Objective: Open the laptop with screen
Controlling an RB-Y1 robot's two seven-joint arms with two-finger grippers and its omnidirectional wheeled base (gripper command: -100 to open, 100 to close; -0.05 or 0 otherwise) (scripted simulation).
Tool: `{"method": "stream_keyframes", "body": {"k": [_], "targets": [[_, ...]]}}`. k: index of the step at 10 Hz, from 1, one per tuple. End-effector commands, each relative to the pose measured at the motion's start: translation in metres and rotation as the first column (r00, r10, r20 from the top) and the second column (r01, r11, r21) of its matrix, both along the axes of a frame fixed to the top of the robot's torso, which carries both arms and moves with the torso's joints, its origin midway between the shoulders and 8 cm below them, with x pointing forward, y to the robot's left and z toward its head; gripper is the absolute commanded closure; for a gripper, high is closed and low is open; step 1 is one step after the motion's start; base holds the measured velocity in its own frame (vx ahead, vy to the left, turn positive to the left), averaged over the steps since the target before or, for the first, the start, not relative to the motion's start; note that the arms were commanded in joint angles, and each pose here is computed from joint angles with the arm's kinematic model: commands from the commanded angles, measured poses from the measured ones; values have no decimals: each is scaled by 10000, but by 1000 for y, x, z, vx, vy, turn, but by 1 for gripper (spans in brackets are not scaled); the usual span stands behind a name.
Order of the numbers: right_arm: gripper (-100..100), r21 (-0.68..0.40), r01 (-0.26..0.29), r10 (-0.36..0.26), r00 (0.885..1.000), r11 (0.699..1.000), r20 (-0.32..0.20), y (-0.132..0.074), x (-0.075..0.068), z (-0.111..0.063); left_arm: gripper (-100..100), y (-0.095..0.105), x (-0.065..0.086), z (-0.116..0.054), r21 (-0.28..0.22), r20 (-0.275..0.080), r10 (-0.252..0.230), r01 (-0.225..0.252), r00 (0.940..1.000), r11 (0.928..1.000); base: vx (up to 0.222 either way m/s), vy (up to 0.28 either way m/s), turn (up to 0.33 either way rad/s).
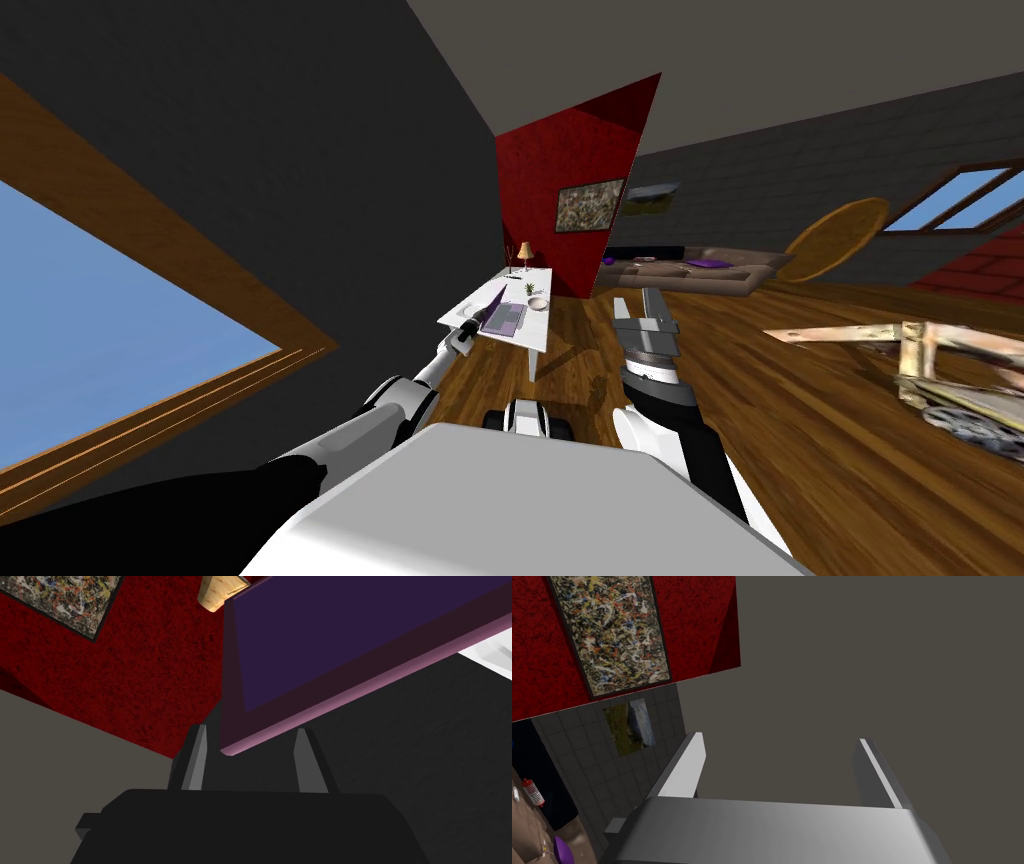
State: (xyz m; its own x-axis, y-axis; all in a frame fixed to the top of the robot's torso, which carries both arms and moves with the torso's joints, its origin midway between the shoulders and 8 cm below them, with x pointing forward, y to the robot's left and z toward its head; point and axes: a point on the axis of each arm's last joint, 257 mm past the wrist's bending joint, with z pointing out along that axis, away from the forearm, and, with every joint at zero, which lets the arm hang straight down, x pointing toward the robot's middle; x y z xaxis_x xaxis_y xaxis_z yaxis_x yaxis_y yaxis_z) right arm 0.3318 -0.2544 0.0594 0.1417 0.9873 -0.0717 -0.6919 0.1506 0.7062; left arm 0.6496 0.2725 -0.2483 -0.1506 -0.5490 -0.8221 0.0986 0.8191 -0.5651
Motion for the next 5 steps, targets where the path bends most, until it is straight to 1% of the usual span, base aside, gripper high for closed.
{"method": "stream_keyframes", "body": {"k": [1,2,3,4,5], "targets": [[0,0,0,0,10000,10000,-1,0,0,0,100,0,-14,-13,888,148,-285,271,9995,9957,50,-116,98],[0,0,1,-1,10000,10000,-1,0,0,0,100,0,-20,-18,1284,225,-425,392,9988,9910,84,-157,121],[0,0,1,-1,10000,10000,-1,0,0,0,100,-1,-27,-23,1663,294,-568,511,9980,9847,86,-180,150],[0,1,0,0,10000,10000,-1,0,0,0,100,-1,-34,-29,2055,361,-718,629,9968,9766,78,-180,132],[0,1,0,0,10000,10000,-1,0,0,0,100,-1,-41,-34,2452,424,-873,743,9953,9666,78,-160,107]]}}
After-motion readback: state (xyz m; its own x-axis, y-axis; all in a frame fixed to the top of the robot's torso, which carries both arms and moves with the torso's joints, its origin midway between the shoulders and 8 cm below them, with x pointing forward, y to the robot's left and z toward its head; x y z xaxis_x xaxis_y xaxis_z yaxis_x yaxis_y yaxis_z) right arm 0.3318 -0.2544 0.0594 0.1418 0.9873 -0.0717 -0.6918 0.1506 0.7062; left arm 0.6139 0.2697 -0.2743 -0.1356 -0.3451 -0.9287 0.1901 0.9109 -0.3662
